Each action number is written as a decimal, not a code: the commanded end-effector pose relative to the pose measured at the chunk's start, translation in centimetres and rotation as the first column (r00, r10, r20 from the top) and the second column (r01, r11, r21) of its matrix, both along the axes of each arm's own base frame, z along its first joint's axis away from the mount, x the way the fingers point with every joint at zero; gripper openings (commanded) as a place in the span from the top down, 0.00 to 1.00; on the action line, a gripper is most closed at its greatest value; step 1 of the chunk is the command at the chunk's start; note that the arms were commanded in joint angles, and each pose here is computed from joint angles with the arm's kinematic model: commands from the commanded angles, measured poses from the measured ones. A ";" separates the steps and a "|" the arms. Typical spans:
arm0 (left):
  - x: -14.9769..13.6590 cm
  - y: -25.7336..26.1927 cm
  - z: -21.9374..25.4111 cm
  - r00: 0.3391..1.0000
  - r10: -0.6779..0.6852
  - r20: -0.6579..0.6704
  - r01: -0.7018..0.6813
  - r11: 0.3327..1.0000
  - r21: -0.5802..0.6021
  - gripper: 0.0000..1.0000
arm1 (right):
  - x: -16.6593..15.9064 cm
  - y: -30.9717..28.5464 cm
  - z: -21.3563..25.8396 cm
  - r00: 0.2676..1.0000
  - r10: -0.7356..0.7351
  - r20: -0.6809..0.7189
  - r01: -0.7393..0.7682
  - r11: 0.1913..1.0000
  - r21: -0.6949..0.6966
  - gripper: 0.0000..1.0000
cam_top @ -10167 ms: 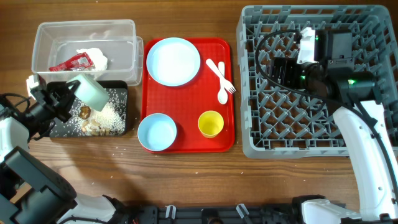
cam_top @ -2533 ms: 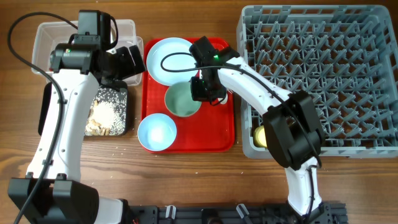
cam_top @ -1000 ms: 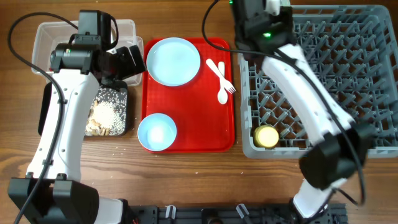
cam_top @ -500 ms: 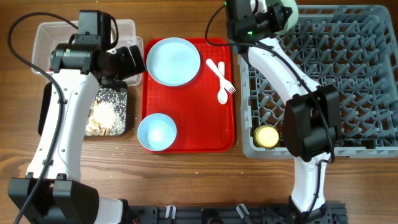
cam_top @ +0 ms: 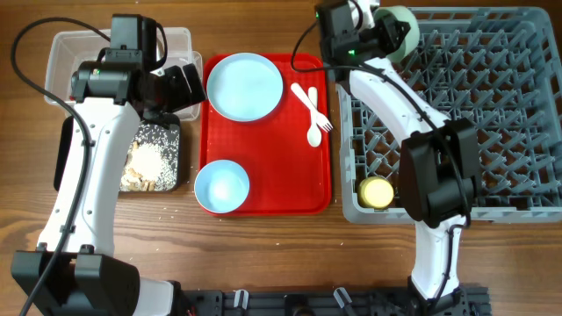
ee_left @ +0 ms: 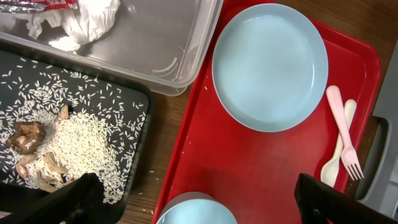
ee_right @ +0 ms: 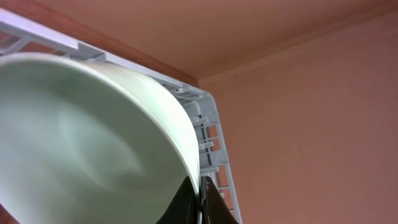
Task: Sort waste into correct bins and load items into the dishwasher rack
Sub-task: 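Grasp the green bowl rim with the right gripper and carry it to the rack, then set the green bowl in the rack's back row and return to the tray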
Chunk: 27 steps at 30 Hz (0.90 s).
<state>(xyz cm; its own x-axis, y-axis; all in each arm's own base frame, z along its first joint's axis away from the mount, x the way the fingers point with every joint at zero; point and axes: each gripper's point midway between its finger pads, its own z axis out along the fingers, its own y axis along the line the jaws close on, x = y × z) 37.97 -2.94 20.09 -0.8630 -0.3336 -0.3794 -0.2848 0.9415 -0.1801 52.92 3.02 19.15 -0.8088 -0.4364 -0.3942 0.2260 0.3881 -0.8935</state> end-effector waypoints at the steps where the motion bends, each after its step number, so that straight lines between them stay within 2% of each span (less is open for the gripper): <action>1: 0.2 0.5 1.0 0.999 0.024 0.031 -0.024 1.000 0.007 0.00 | 0.0 1.3 -1.3 0.999 0.029 -0.029 -0.029 1.000 -0.004 0.96; 13: 0.2 0.5 1.0 0.999 0.024 0.031 -0.025 1.000 0.007 0.00 | 0.0 3.0 -1.7 0.996 0.077 -0.043 -0.076 0.997 0.012 0.94; 16: 0.2 0.5 1.0 0.999 0.024 0.031 -0.024 1.000 0.006 0.00 | 0.0 4.2 -2.0 0.993 0.110 -0.048 -0.109 0.994 0.025 0.78; 27: 0.2 0.5 1.0 0.999 0.024 0.031 -0.024 1.000 0.007 0.00 | -0.1 9.3 -3.3 0.963 0.260 -0.076 -0.251 0.962 0.102 0.46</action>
<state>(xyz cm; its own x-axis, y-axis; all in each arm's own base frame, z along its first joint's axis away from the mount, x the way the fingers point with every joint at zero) 37.97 -2.94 20.09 -0.8630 -0.3336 -0.3794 -0.2848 0.9415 -0.1801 52.77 11.15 17.50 -0.7194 -0.5776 -0.3858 0.0819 0.4810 -0.8729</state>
